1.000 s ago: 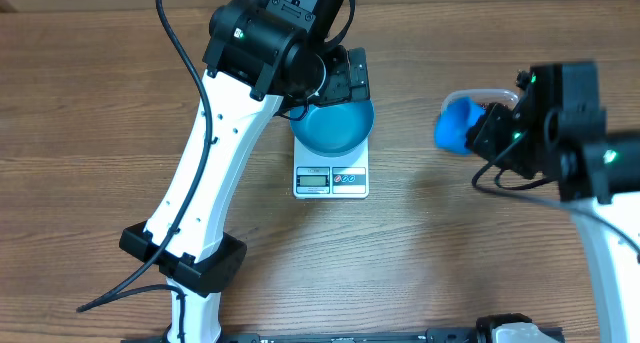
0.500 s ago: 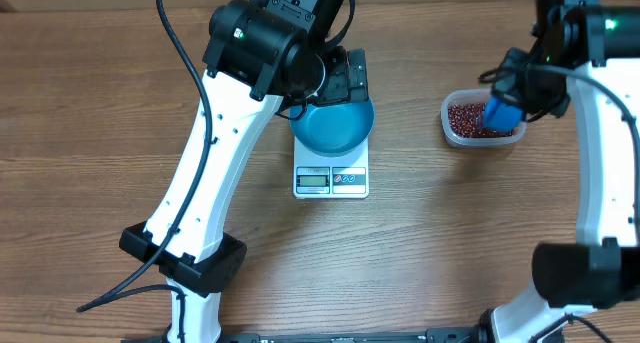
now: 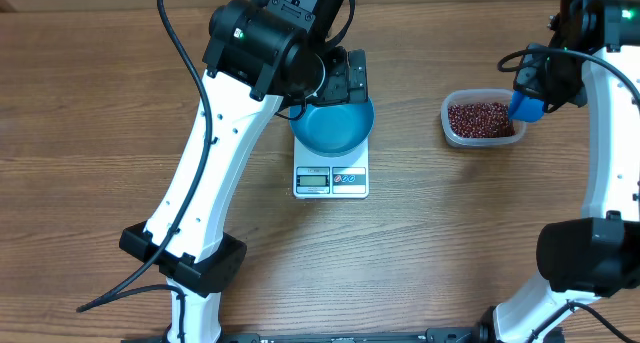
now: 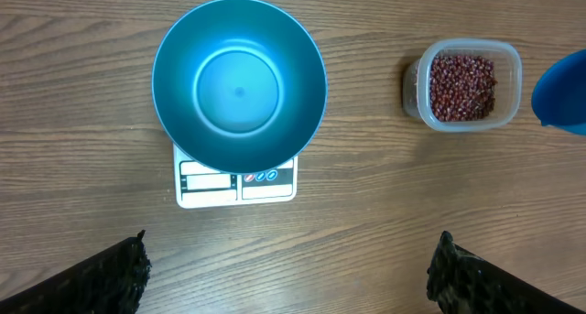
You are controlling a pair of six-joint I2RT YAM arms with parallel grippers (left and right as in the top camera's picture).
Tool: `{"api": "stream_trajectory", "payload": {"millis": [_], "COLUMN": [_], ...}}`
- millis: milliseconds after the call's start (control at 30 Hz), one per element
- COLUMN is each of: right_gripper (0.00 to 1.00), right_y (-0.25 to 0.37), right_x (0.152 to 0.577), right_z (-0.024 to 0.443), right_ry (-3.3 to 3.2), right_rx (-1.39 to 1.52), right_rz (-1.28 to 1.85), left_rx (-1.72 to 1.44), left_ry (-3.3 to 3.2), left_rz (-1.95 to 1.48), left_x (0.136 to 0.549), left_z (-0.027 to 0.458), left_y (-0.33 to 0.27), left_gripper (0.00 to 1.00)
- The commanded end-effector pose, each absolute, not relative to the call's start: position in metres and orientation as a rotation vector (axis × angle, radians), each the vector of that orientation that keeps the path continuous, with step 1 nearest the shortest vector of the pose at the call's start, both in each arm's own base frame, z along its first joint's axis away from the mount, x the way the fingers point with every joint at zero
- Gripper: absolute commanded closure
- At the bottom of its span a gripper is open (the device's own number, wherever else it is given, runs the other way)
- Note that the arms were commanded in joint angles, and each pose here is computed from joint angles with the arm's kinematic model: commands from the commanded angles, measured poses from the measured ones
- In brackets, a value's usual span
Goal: Scoop item into bowl and weigh 150g on scale
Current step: 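Lower the scoop with the right gripper into the tub of red beans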
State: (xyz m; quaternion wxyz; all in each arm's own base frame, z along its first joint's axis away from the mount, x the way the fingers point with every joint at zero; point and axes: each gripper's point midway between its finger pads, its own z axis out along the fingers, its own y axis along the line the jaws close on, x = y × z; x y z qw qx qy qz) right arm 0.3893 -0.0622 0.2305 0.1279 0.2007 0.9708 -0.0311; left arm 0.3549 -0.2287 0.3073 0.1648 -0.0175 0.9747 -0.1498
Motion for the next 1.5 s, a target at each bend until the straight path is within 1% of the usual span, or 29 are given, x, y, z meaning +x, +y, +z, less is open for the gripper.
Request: {"api": "stream_trajectory", "payload": {"millis": [0,100,300,567,800,1100,1233,1467], "right_gripper": [0.96,0.96,0.96,0.96,0.96,0.96,0.96,0.96], "right_y": [-0.065,-0.066,-0.065,-0.065,-0.047,-0.033,-0.035,-0.039], "right_x": [0.400,0.405,0.410,0.412,0.421,0.424,0.420,0.413], "right_z": [0.227,0.219,0.217,0.208,0.194,0.187,0.184,0.182], "right_ry": [2.822,2.840,2.843,2.866,2.898,2.905,2.915,2.931], "right_rx": [0.547,0.540,0.467,0.466,0.403,0.299,0.302,0.337], "right_rz": [-0.119,-0.122,-0.129,-0.131,-0.133,-0.334,-0.441,-0.508], "left_rx": [-0.030,-0.030,-0.030,-0.025,-0.026,-0.019,-0.010,-0.011], "left_ry": [2.752,2.752,2.749,2.749,2.750,2.750,2.749,2.750], "left_rz": [-0.421,-0.421,-0.422,-0.421,-0.421,-0.420,-0.418,-0.418], "left_x": [0.357,0.357,0.357,0.358,0.358,0.358,0.358,0.358], "left_z": [0.313,0.313,0.314,0.314,0.313,0.313,0.313,0.313], "left_y": [-0.226,-0.226,-0.226,-0.226,-0.226,-0.226,-0.226,-0.226], "left_gripper": [0.01,0.00,0.01,0.01,0.00,0.00,0.01,0.00]}}
